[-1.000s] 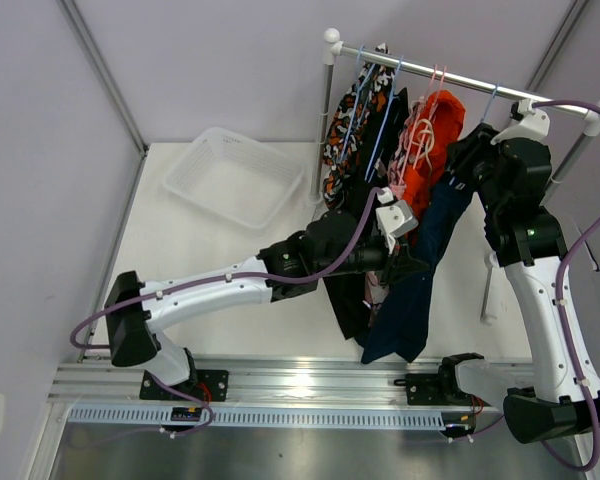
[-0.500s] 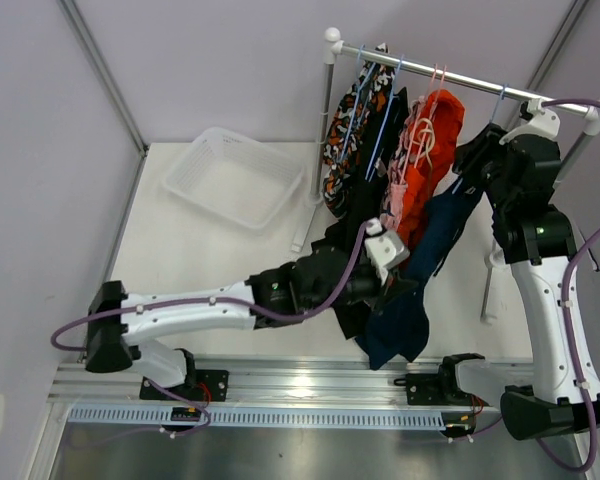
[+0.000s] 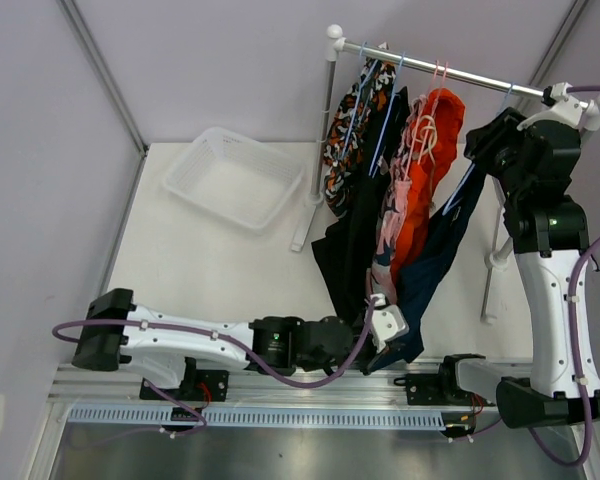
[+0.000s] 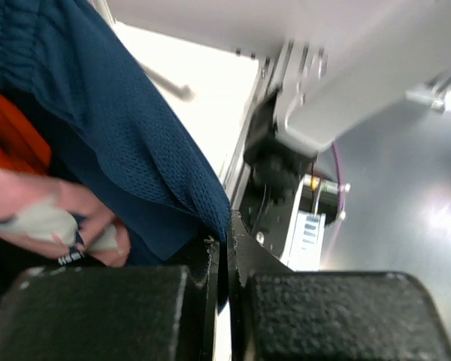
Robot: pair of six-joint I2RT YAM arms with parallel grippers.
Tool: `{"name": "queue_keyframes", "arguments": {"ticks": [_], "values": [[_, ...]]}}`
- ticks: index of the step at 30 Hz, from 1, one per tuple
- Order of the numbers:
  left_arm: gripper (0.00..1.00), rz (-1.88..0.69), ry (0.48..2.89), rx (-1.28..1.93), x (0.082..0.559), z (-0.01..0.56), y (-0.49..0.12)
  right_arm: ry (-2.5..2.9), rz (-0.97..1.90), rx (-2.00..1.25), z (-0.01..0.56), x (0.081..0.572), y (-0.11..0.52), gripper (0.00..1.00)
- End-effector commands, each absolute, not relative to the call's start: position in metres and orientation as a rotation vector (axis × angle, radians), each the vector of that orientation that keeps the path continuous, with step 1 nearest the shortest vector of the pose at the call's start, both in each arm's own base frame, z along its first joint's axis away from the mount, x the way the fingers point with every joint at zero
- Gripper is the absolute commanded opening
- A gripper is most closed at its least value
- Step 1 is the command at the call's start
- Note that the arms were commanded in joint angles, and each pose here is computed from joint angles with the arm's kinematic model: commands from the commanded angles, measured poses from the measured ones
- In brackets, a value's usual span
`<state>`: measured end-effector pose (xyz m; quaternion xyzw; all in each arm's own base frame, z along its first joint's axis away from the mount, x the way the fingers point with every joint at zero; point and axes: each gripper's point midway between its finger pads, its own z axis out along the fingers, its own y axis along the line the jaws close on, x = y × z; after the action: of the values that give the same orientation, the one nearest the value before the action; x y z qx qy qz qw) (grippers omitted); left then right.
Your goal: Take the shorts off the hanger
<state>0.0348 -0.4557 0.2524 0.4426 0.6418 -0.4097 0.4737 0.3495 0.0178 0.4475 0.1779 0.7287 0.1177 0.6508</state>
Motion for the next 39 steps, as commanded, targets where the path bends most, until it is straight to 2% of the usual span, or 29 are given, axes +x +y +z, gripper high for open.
{"name": "queue_keyframes", "arguments": {"ticks": [1, 3, 4, 6, 7, 8, 10, 11, 12, 13, 14, 16, 17, 19, 20, 21, 22, 23, 24, 26, 27, 29, 30, 35, 36, 37, 38, 39], "values": [[0.0, -1.093, 1.591, 1.144, 0.001, 0.237, -0.462, 1.549, 0.248, 0.413, 0.485, 0.359, 0.007, 0.0], [0.0, -1.002, 1.627, 1.087, 0.016, 0.23, -0.468, 1.551, 0.252, 0.416, 0.486, 0.357, 0.006, 0.0], [0.0, -0.979, 1.61, 1.031, 0.026, 0.248, -0.477, 1.553, 0.26, 0.415, 0.485, 0.356, 0.008, 0.0], [0.0, -0.86, 1.63, 0.973, 0.054, 0.247, -0.484, 1.562, 0.278, 0.426, 0.48, 0.351, 0.009, 0.0], [0.0, -0.846, 1.607, 0.917, 0.069, 0.271, -0.504, 1.566, 0.291, 0.426, 0.478, 0.349, 0.011, 0.0], [0.0, -0.801, 1.633, 0.922, 0.082, 0.265, -0.509, 1.572, 0.305, 0.436, 0.473, 0.345, 0.013, 0.0], [0.0, -0.815, 1.628, 0.835, 0.124, 0.293, -0.539, 1.587, 0.32, 0.441, 0.466, 0.342, 0.015, 0.0], [0.0, -0.766, 1.696, 0.866, 0.139, 0.272, -0.54, 1.592, 0.327, 0.443, 0.462, 0.341, 0.016, 0.0], [0.0, -0.789, 1.71, 0.781, 0.174, 0.293, -0.545, 1.611, 0.327, 0.443, 0.452, 0.339, 0.017, 0.0], [0.0, -0.781, 1.786, 0.838, 0.185, 0.255, -0.561, 1.621, 0.332, 0.445, 0.448, 0.339, 0.017, 0.0], [0.0, -0.822, 1.753, 0.741, 0.221, 0.298, -0.567, 1.631, 0.33, 0.447, 0.443, 0.338, 0.017, 0.0], [0.0, -0.746, 1.909, 0.784, 0.243, 0.237, -0.573, 1.649, 0.335, 0.45, 0.434, 0.338, 0.018, 0.0], [0.0, -0.761, 1.89, 0.75, 0.253, 0.258, -0.576, 1.65, 0.339, 0.447, 0.432, 0.338, 0.019, 0.0], [0.0, -0.711, 1.947, 0.772, 0.253, 0.239, -0.567, 1.652, 0.338, 0.446, 0.43, 0.339, 0.019, 0.0], [0.0, -0.706, 1.962, 0.81, 0.235, 0.231, -0.557, 1.649, 0.334, 0.443, 0.431, 0.34, 0.018, 0.0], [0.0, -0.747, 1.909, 0.794, 0.226, 0.248, -0.557, 1.653, 0.325, 0.439, 0.429, 0.342, 0.017, 0.0], [0.0, -0.731, 1.925, 0.82, 0.212, 0.235, -0.545, 1.657, 0.317, 0.445, 0.426, 0.344, 0.015, 0.0], [0.0, -0.796, 1.843, 0.801, 0.187, 0.283, -0.533, 1.656, 0.314, 0.448, 0.426, 0.345, 0.014, 0.0], [0.0, -0.754, 1.879, 0.831, 0.172, 0.268, -0.517, 1.662, 0.313, 0.448, 0.423, 0.348, 0.013, 0.0], [0.0, -0.751, 1.861, 0.828, 0.144, 0.296, -0.493, 1.671, 0.31, 0.452, 0.418, 0.35, 0.012, 0.0], [0.0, -0.804, 1.814, 0.778, 0.133, 0.341, -0.472, 1.673, 0.311, 0.451, 0.416, 0.35, 0.012, 0.0], [0.0, -0.773, 1.825, 0.796, 0.114, 0.362, -0.437, 1.68, 0.302, 0.455, 0.409, 0.35, 0.011, 0.0], [0.0, -0.83, 1.763, 0.708, 0.113, 0.415, -0.409, 1.678, 0.293, 0.46, 0.408, 0.349, 0.009, 0.0], [0.0, -0.889, 1.658, 0.54, 0.113, 0.513, -0.307, 1.675, 0.209, 0.512, 0.398, 0.34, -0.012, 0.0], [0.0, -0.862, 1.616, 0.529, 0.118, 0.525, -0.292, 1.676, 0.2, 0.519, 0.397, 0.339, -0.014, 0.05], [0.0, -0.807, 1.59, 0.448, 0.129, 0.538, -0.267, 1.677, 0.188, 0.525, 0.396, 0.337, -0.016, 0.14], [0.0, -0.788, 1.553, 0.38, 0.137, 0.558, -0.245, 1.679, 0.177, 0.525, 0.395, 0.335, -0.018, 0.53], [0.0, -0.732, 1.524, 0.377, 0.144, 0.566, -0.232, 1.67, 0.172, 0.527, 0.397, 0.331, -0.019, 0.77]]}}
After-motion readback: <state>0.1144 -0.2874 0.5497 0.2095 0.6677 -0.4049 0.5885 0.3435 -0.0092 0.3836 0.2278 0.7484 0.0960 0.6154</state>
